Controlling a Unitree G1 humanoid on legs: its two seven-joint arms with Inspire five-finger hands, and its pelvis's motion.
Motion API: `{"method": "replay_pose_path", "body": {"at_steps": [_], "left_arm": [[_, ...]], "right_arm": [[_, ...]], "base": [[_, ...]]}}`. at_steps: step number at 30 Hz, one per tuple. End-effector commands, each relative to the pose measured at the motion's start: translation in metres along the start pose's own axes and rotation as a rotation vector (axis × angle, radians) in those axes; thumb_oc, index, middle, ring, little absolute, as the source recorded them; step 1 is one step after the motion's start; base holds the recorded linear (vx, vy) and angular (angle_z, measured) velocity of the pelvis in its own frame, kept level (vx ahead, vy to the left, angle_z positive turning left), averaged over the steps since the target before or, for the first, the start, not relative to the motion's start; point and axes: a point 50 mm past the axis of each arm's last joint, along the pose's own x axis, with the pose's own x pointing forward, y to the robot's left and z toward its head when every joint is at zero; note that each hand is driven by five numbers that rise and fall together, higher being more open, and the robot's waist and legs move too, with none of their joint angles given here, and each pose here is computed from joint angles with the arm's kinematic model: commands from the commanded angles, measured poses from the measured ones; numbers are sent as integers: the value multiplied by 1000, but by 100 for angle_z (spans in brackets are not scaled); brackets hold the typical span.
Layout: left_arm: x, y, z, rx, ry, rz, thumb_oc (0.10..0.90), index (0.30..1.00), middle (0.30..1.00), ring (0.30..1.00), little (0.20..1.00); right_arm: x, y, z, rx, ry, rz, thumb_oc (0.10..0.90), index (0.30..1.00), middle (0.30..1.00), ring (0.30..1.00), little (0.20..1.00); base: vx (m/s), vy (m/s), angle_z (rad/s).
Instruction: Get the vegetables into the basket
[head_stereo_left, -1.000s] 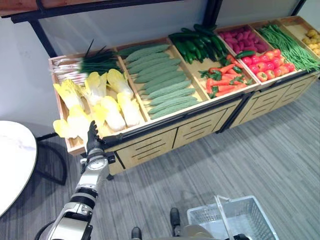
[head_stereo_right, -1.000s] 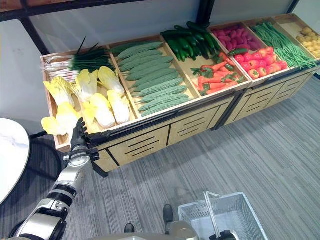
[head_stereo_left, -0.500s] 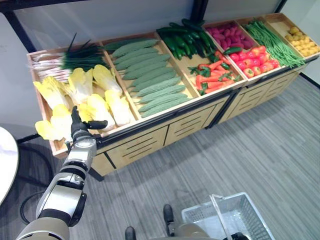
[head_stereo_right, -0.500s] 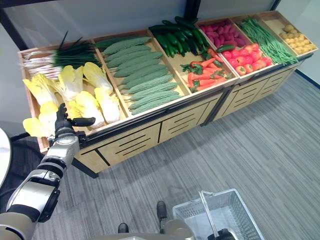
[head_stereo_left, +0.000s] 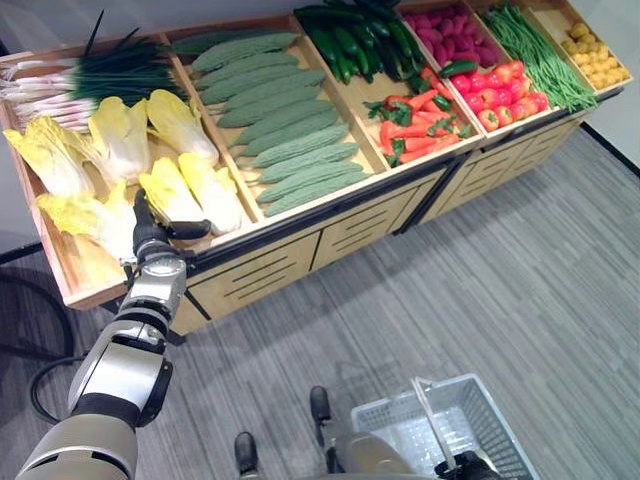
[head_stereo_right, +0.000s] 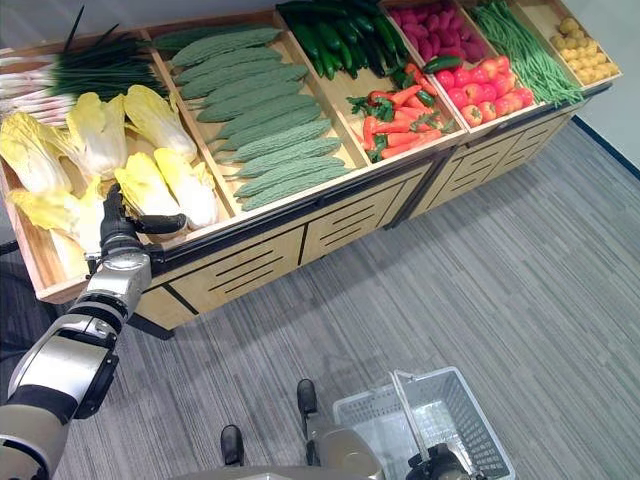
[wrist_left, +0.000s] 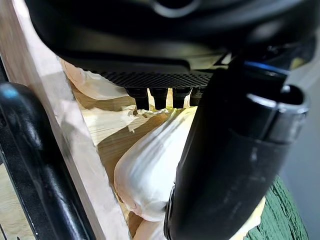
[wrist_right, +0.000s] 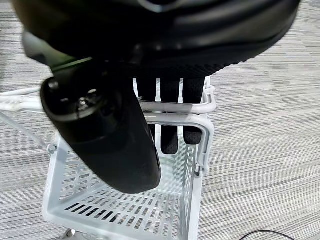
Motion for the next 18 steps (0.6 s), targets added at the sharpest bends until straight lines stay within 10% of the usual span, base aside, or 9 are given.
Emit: {"method": "replay_pose_path", "body": {"at_steps": [1, 6, 7, 8, 18], "left_arm": [[10, 18, 11, 13, 21, 73, 900, 1000, 1000, 1000, 1000], [9, 16, 5, 6, 47, 70, 900, 1000, 1000, 1000, 1000], [8, 16, 2, 0, 58, 69, 492, 429, 429, 429, 429], [8, 15, 1, -8, 66, 68, 400, 300, 300, 300, 300], [6, 14, -11, -30, 102, 58, 400, 300, 300, 300, 300]], "right_arm": [[1, -13, -6, -33, 24, -53, 400, 300, 300, 300, 300], [2, -16, -3, -34, 10, -64, 400, 300, 300, 300, 300], [2, -16, -2, -38, 8, -67, 400, 300, 300, 300, 300], [2, -17, -2, -40, 6, -69, 400, 300, 300, 300, 300], [2, -19, 0, -39, -2, -79, 400, 300, 300, 300, 300]], "base": [[6, -6, -3], [0, 0, 0], [0, 0, 0], [0, 0, 0], [0, 0, 0]]}}
